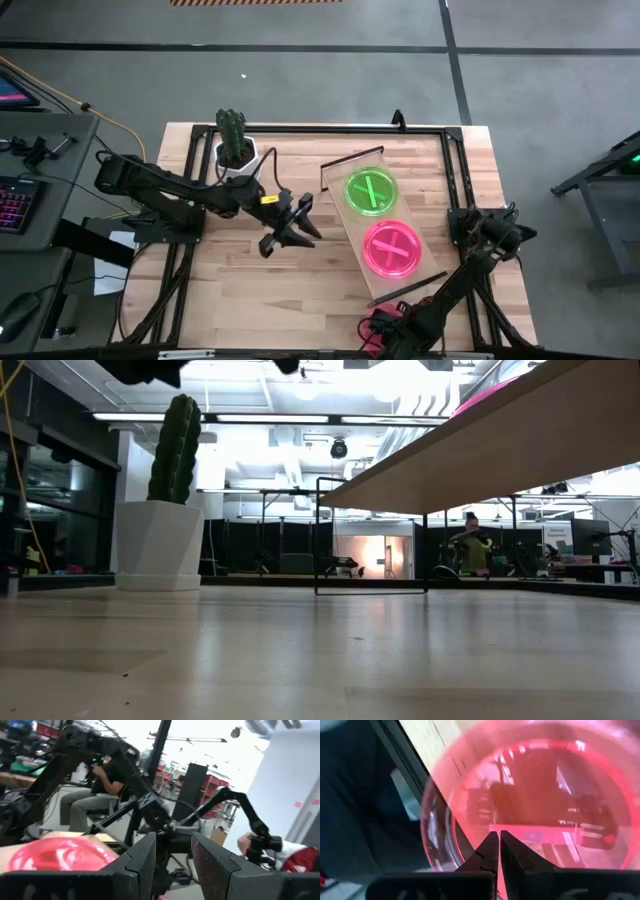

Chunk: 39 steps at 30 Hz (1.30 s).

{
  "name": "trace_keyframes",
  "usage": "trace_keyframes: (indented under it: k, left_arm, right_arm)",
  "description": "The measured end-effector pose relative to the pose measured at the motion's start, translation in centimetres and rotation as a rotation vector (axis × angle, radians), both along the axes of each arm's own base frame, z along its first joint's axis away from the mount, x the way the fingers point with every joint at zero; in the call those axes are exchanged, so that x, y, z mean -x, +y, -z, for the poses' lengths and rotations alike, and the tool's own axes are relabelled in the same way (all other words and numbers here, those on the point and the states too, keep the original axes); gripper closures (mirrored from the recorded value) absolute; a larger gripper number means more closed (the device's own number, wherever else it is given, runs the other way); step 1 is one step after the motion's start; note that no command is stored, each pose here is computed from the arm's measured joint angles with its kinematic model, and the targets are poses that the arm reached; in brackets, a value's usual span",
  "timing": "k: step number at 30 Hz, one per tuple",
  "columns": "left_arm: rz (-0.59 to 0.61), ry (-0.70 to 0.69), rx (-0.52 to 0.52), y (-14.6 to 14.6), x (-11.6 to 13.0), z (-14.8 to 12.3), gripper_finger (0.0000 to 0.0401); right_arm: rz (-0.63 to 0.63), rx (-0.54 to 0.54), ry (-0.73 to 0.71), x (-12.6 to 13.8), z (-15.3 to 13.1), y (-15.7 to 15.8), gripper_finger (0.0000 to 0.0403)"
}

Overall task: Place and stack plates onto a shelf
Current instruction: Stack the pink plate on top of the other pink plate on the shelf

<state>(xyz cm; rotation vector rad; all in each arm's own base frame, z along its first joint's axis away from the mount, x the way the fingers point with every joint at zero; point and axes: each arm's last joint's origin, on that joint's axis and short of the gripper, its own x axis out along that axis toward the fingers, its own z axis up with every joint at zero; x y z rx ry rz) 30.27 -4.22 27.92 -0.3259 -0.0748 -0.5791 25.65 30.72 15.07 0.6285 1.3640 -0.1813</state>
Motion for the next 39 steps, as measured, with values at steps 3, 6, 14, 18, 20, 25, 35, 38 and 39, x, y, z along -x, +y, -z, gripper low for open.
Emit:
trace_keyframes:
  k: [3, 6, 14, 18, 20, 25, 35, 38, 39]
  left_arm:
    - [0.022, -0.035, -0.023, -0.8, 0.5, -0.5, 0.0286]
    - [0.032, -0.052, -0.034, -1.4, 0.6, -0.7, 0.0286]
    - [0.037, -0.067, -0.030, -1.9, 0.8, -0.8, 0.0286]
    - [0.037, -0.074, -0.029, -1.9, 0.8, -0.9, 0.0286]
    - [0.037, -0.074, -0.029, -1.9, 0.8, -0.9, 0.0286]
    - [0.037, -0.075, -0.029, -1.9, 0.8, -0.9, 0.0286]
    - [0.037, -0.075, -0.028, -1.9, 0.8, -0.9, 0.0286]
    - [0.036, -0.075, -0.028, -1.9, 0.8, -0.9, 0.0286]
    - [0.037, -0.075, -0.028, -1.9, 0.8, -0.9, 0.0286]
  right_arm:
    - [-0.042, 0.007, 0.017, -0.2, 0.5, 0.4, 0.0403]
    - [-0.049, 0.030, 0.035, -0.2, 0.9, 0.4, 0.0403]
    - [-0.085, -0.028, -0.064, -2.6, 2.3, 0.5, 0.0403]
    - [-0.078, 0.005, -0.119, -3.9, 2.7, -0.3, 0.0403]
    - [-0.067, 0.038, -0.144, -4.5, 2.7, -1.0, 0.0403]
    - [-0.062, 0.122, -0.222, -6.1, 2.8, -2.5, 0.0403]
    - [-0.043, 0.272, -0.309, -8.3, 2.8, -5.1, 0.0403]
    - [-0.041, 0.308, -0.328, -8.9, 2.8, -5.9, 0.0403]
    - [-0.046, 0.315, -0.338, -9.1, 2.8, -6.1, 0.0403]
